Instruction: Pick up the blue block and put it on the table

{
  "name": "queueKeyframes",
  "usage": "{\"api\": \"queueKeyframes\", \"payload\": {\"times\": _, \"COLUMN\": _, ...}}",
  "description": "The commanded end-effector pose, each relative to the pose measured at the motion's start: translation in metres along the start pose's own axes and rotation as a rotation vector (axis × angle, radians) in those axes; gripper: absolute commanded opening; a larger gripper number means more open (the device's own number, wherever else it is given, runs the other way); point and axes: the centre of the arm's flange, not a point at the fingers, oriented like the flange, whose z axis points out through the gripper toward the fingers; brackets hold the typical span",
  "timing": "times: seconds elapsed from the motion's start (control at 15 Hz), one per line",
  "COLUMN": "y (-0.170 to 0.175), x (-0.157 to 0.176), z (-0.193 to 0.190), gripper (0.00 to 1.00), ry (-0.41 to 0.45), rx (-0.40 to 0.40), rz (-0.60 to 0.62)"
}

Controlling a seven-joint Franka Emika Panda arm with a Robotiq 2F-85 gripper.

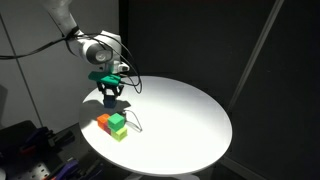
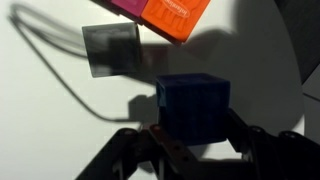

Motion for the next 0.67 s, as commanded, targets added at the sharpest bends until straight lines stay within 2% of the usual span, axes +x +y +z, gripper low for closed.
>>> {"api": "queueKeyframes", "payload": {"times": 0.0, "y": 0.0010, "x": 0.0106, "z": 0.0038, "gripper": 0.33, "ry": 0.029, "rx": -0.024, "rz": 0.022}}
{"api": "queueKeyframes", "payload": {"times": 0.2, "y": 0.0015, "x": 0.0114, "z": 0.0084, "gripper": 0.33, "ry": 0.032, "rx": -0.030, "rz": 0.018}}
{"api": "queueKeyframes", "payload": {"times": 0.27, "y": 0.0020, "x": 0.0111, "z": 0.0097, "gripper": 0.83, "ry": 0.030, "rx": -0.031, "rz": 0.015}}
{"api": "queueKeyframes", "payload": {"times": 0.33, "y": 0.0022, "x": 0.0108, "z": 0.0108, "gripper": 0.83, "ry": 0.026, "rx": -0.032, "rz": 0.011}}
{"api": "queueKeyframes", "payload": {"times": 0.47, "y": 0.0023, "x": 0.0099, "z": 0.0120, "gripper": 0.97, "ry": 0.020, "rx": -0.035, "rz": 0.002}}
{"api": "queueKeyframes", "payload": {"times": 0.6, "y": 0.0020, "x": 0.0083, "z": 0.0125, "gripper": 1.00, "ry": 0.010, "rx": -0.038, "rz": -0.006}}
